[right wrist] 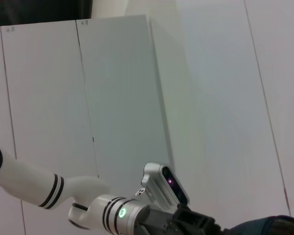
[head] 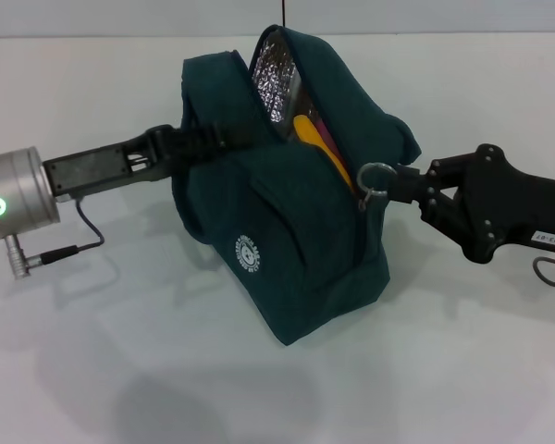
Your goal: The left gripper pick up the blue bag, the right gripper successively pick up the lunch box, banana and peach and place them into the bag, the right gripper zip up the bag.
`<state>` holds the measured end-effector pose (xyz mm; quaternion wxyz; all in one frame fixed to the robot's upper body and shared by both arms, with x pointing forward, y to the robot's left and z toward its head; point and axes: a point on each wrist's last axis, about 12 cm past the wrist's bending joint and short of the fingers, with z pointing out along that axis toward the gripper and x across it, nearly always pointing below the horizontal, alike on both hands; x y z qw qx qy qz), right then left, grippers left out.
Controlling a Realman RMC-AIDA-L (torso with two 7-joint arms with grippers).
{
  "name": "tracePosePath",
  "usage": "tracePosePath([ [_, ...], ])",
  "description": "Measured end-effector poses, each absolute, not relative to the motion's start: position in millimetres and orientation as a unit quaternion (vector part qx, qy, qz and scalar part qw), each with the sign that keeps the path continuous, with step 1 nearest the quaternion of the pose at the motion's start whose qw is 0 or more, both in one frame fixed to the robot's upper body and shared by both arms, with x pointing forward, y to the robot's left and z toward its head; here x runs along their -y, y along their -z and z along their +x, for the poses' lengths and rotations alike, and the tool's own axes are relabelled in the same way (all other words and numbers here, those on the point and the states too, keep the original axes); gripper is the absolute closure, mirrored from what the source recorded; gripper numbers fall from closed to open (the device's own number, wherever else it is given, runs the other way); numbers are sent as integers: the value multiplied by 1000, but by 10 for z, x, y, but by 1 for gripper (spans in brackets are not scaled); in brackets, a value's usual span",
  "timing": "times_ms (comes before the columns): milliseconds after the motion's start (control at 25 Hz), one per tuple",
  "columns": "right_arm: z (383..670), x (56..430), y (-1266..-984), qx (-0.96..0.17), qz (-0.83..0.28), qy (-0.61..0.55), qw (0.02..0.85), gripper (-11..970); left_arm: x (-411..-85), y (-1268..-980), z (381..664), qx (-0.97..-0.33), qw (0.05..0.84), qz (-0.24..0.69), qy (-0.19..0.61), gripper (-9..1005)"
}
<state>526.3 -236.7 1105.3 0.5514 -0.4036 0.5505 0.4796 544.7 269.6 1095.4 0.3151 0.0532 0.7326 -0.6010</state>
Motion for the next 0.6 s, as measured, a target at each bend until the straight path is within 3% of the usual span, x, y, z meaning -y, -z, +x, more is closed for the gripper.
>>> tracePosePath([
  [160,5289,2346,-11072,-548,-406,-480,552,956,-2779,-10934,5420,-722,350,43,595,577],
  [360,5327,2323,-11109,-542,-406,-480,558,956,-2845,-10919,5370,-708,387,40,589,304],
  [600,5405,2309,-11206,-530,-404,-477,573,955,-3016,-10873,5239,-686,448,18,573,113],
])
